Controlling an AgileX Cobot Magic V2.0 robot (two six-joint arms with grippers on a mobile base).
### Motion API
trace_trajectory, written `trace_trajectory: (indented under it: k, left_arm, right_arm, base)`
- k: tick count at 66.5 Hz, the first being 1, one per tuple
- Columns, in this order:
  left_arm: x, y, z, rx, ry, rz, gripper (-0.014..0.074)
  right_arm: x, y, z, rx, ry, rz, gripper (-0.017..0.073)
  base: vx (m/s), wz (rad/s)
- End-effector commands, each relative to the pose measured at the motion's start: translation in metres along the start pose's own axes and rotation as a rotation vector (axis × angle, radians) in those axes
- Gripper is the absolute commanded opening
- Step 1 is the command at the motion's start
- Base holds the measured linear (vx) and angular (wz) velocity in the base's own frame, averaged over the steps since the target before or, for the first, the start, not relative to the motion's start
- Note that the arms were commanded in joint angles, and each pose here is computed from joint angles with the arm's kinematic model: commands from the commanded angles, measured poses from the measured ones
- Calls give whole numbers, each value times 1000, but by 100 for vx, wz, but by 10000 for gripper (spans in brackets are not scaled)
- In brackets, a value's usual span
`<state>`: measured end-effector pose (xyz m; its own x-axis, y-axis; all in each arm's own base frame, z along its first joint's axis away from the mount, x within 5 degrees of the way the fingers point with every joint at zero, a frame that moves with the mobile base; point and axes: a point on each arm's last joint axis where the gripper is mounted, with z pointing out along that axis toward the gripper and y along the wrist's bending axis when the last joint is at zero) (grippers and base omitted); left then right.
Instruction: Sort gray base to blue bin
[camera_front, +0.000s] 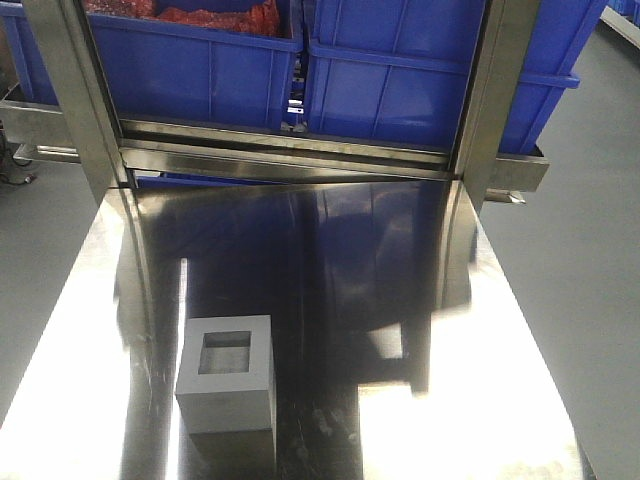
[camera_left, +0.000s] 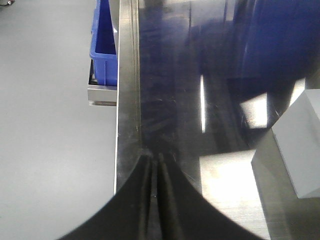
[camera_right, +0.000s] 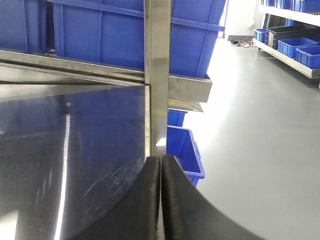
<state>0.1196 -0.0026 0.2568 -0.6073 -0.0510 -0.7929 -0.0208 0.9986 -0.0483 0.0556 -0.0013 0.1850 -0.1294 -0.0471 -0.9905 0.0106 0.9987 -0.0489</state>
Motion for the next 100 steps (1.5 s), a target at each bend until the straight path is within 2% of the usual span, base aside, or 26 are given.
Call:
trace_trajectory:
  k: [1, 24, 30, 42, 44, 50, 58, 62, 65, 66, 67, 72, 73, 76, 84, 91, 100]
  left_arm:
    - [-17, -2, -5, 15, -96, -16, 84]
    - [-18, -2, -5, 15, -103, -14, 386]
    - [-18, -2, -5, 15, -105, -14, 423]
    - [-18, -2, -5, 16, -112, -16, 425]
    - [-19, -2, -5, 22, -113, -31, 425]
    - [-20, -5, -4, 56, -121, -117, 425]
    - [-27, -13, -1, 147, -114, -271, 425]
    - [-34, -18, 2, 197, -102, -309, 425]
    - [-39, -22, 5, 232, -84, -317, 425]
    - [-41, -23, 5, 246, -85, -303, 425]
    - [-44, -25, 6, 266, -81, -317, 425]
    - [-54, -34, 11, 345, -55, -307, 425]
    - [-57, -36, 11, 361, -58, -287, 425]
    - [-63, -43, 16, 423, -39, -290, 425]
    - [-80, -63, 26, 570, 5, -226, 425]
    - [-91, -78, 39, 619, 51, -172, 425]
    - [-100, -99, 54, 620, 91, -95, 425]
  right_arm:
    - [-6, 0, 0, 0, -80, -15, -5]
    - [-6, 0, 0, 0, -80, -15, -5]
    - [-6, 0, -1, 0, -81, -15, -5]
    - [-6, 0, 0, 0, -80, -15, -5]
    - [-6, 0, 0, 0, -80, -15, -5]
    - [-6, 0, 0, 0, -80, -15, -5]
    - [-6, 0, 0, 0, -80, -15, -5]
    - [-6, 0, 0, 0, -80, -15, -5]
    - [-6, 0, 0, 0, -80, -15, -5]
    - [-6, 0, 0, 0, -80, -15, -5]
    - [-6, 0, 0, 0, -80, -15, -5]
    - [-6, 0, 0, 0, -80, -15, -5]
    - [-6, 0, 0, 0, -80, -15, -5]
    - [-6, 0, 0, 0, -80, -15, -5]
    - [-6, 0, 0, 0, -80, -15, -5]
    - [-6, 0, 0, 0, -80, -15, -5]
    - [-6, 0, 0, 0, -80, -15, -5]
  base:
    - [0, 0]
    - [0, 0]
    - [0, 0]
    - [0, 0]
    - [0, 0]
    - [0, 0]
    - [0, 0]
    - [0, 0]
    - [0, 0]
    - [0, 0]
    - [0, 0]
    - [0, 0]
    - [0, 0]
    - [0, 0]
    - [0, 0]
    - [0, 0]
    - [0, 0]
